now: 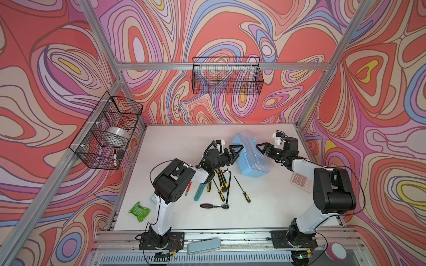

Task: Pack the tool kit

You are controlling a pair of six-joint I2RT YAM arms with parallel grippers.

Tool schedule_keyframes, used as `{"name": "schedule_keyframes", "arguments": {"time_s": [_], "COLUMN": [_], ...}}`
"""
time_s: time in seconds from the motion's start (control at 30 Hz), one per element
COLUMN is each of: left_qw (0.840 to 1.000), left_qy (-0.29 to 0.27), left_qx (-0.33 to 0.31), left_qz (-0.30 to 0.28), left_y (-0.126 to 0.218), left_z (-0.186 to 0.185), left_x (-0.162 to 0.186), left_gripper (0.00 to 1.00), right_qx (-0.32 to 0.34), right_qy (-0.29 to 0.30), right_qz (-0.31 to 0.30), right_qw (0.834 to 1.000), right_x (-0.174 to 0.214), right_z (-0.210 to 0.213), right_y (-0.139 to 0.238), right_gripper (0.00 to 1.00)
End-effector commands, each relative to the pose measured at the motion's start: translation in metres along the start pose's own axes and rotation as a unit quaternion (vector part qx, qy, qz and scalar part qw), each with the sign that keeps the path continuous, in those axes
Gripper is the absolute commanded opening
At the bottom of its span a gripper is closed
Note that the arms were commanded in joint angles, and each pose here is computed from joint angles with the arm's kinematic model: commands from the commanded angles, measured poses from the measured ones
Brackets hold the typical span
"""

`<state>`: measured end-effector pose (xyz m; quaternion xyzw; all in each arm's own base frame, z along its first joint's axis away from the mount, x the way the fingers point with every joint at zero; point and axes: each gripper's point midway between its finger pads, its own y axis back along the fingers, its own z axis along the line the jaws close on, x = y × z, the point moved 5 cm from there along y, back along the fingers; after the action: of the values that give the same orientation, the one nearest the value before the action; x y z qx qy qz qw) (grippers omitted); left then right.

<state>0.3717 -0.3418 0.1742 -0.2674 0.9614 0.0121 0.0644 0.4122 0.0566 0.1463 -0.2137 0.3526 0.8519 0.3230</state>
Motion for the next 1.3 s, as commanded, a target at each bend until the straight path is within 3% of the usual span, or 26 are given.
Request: {"name": "schedule_keyframes", "arguments": {"time_s": [0.0, 0.67, 1.27], "left_qw": [0.980, 0.972, 0.983], "left_qy": [-0.074, -0.092, -0.063], "left_qx": [0.183, 0.216, 0.174], "left_qz": [0.006, 0.008, -0.014], "left_y": [0.012, 0.018, 0.024], "left_z": [-0.113, -0.143, -0.111], "left_x": [0.008, 0.007, 0.000], "left_gripper": [0.80, 0.80, 0.83], "right_qx": [0.099, 0.106, 0.107], "right_qy": [-0.042, -0.040, -0.035], "right_qz": [0.116, 0.118, 0.106], "right_qw": [0.987, 0.987, 0.988], "right_x": [0.069, 0.068, 0.056], "right_z": [-0.045, -0.046, -0.041], "right_y": [-0.008, -0.009, -0.007], "right_gripper": [0.35, 0.34, 0.34]}}
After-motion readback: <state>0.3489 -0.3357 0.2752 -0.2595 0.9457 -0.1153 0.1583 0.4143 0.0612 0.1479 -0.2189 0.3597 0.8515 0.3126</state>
